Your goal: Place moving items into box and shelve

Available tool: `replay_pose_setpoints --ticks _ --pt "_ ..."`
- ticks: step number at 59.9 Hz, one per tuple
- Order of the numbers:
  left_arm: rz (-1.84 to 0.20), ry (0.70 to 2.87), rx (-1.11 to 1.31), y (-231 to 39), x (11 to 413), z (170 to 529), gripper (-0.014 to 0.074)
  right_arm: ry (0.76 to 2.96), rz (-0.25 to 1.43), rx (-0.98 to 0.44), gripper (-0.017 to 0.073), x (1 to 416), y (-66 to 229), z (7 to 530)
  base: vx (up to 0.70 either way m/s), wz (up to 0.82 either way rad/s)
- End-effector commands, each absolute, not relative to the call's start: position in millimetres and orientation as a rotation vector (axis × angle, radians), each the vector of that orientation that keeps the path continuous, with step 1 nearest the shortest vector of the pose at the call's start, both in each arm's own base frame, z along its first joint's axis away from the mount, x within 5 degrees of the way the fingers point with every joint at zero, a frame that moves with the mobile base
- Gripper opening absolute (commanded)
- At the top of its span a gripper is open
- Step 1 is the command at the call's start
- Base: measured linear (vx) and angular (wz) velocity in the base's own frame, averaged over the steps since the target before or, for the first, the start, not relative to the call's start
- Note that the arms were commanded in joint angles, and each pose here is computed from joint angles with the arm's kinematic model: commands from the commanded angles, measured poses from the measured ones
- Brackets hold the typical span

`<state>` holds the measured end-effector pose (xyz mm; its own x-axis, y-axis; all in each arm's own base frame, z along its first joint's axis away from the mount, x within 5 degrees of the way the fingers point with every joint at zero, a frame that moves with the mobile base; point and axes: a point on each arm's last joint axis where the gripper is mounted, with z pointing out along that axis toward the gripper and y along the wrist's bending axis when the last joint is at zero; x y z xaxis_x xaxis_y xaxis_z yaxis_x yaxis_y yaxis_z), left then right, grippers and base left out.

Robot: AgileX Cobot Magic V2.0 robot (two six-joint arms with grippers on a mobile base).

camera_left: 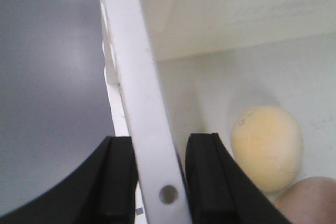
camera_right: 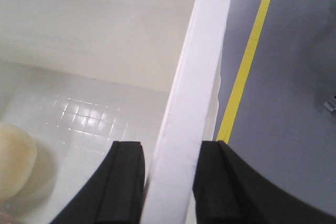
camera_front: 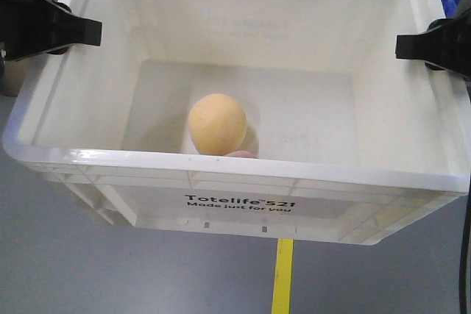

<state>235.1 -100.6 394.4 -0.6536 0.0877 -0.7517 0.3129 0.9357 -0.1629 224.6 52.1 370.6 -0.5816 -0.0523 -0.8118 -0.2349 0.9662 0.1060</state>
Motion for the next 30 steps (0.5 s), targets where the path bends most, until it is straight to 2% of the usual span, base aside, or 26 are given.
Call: replay_pose_setpoints --ticks 1,30 --pt "-0.526 2.034 0.251 -109.3 225.1 432.4 -0.0006 1.962 0.310 -0.163 -0.0006 223.9 55.3 404.0 0.53 0.04" --pt "-0.526 2.034 0.251 -109.3 225.1 432.4 -0.0006 1.963 0.310 -0.164 -0.0006 223.9 55.3 403.9 0.56 -0.05"
